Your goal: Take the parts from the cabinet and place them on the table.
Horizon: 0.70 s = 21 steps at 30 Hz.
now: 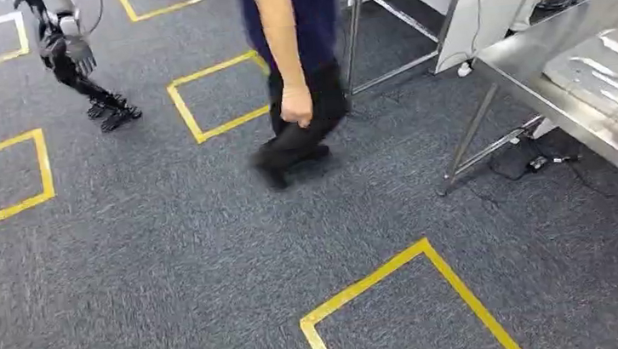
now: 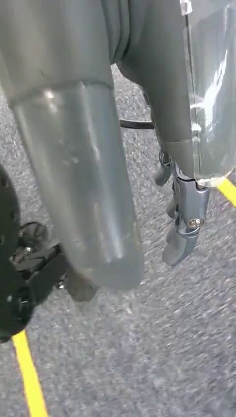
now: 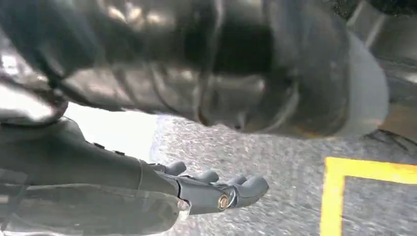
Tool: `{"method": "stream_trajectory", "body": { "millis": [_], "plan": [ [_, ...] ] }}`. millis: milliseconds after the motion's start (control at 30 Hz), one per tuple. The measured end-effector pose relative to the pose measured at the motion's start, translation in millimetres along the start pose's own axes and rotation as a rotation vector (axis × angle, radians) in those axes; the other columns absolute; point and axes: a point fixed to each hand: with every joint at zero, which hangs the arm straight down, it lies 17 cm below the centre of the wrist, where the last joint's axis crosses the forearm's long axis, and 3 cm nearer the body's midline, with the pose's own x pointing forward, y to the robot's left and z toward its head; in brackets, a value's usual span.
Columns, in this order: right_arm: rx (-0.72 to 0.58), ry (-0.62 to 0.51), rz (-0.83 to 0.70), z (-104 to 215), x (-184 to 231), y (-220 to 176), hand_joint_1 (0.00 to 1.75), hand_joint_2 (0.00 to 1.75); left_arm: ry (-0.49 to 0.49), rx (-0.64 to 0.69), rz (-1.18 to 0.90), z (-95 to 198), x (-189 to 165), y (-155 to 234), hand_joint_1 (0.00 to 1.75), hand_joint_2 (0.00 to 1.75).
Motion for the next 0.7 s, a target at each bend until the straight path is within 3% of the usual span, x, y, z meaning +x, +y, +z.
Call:
{"method": "stream_trajectory", "body": {
  "millis": [700],
  "plan": [
    [-0.025, -0.025, 0.022, -10, 7, -9, 0.0, 0.0, 0.001, 0.052, -0.037, -2, 1, 16, 0.0, 0.0]
  ]
}}
